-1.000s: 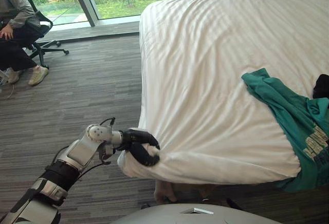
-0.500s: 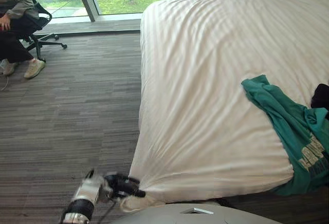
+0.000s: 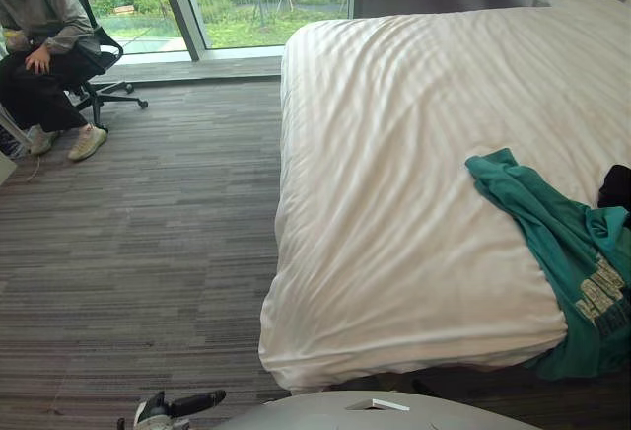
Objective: Tidy up the quilt and then pick up the clothes from the bed and put them into the laundry hamper
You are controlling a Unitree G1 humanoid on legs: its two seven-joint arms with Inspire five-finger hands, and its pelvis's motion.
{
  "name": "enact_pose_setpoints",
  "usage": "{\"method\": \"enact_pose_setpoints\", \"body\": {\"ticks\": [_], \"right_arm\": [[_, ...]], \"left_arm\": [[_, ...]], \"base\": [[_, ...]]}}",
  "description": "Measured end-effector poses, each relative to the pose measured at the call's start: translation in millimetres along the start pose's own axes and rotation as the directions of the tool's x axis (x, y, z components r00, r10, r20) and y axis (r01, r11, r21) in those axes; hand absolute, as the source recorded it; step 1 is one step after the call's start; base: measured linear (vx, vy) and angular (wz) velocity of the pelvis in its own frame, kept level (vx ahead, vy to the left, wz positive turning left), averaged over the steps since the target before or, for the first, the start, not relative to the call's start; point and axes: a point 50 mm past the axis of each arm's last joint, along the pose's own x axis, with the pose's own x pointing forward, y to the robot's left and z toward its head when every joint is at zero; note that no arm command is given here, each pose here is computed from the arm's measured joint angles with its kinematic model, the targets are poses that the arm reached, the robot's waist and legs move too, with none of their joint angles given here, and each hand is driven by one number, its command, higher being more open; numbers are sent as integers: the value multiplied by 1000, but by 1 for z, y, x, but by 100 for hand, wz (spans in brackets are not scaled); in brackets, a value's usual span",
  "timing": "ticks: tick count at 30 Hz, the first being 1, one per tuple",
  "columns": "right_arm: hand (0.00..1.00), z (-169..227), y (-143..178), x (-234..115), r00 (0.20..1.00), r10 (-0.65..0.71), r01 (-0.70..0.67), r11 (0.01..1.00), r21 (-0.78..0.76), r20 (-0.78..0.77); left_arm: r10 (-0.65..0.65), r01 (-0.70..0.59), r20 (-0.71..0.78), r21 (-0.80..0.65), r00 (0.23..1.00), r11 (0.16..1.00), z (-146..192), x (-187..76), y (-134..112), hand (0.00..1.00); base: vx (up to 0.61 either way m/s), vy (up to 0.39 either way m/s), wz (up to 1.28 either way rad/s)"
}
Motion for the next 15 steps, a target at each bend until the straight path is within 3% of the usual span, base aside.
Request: {"method": "enact_pose_setpoints", "body": {"ticks": [1, 7, 11, 15], "right_arm": [[0, -1, -2, 0, 1000, -12, 12, 999, 30, -1], [0, 0, -19, -3, 991, -134, 122, 945, 304, 20], [0, 18, -29, -7, 963, -240, 173, 897, 407, 119], [0, 74, -36, -22, 879, -308, 114, 878, 465, 365]], "left_arm": [[-24, 24, 34, 4, 999, 1000, 4, -1, -8, 100], [-186, 191, 129, -29, 974, 981, 19, -10, -60, 100], [-215, 229, 160, -78, 963, 970, 31, -11, -70, 100], [-212, 232, 165, -117, 963, 966, 32, -11, -69, 100]], "base": [[32, 12, -7], [116, 7, -28], [88, -4, -26], [15, -15, -17]]}}
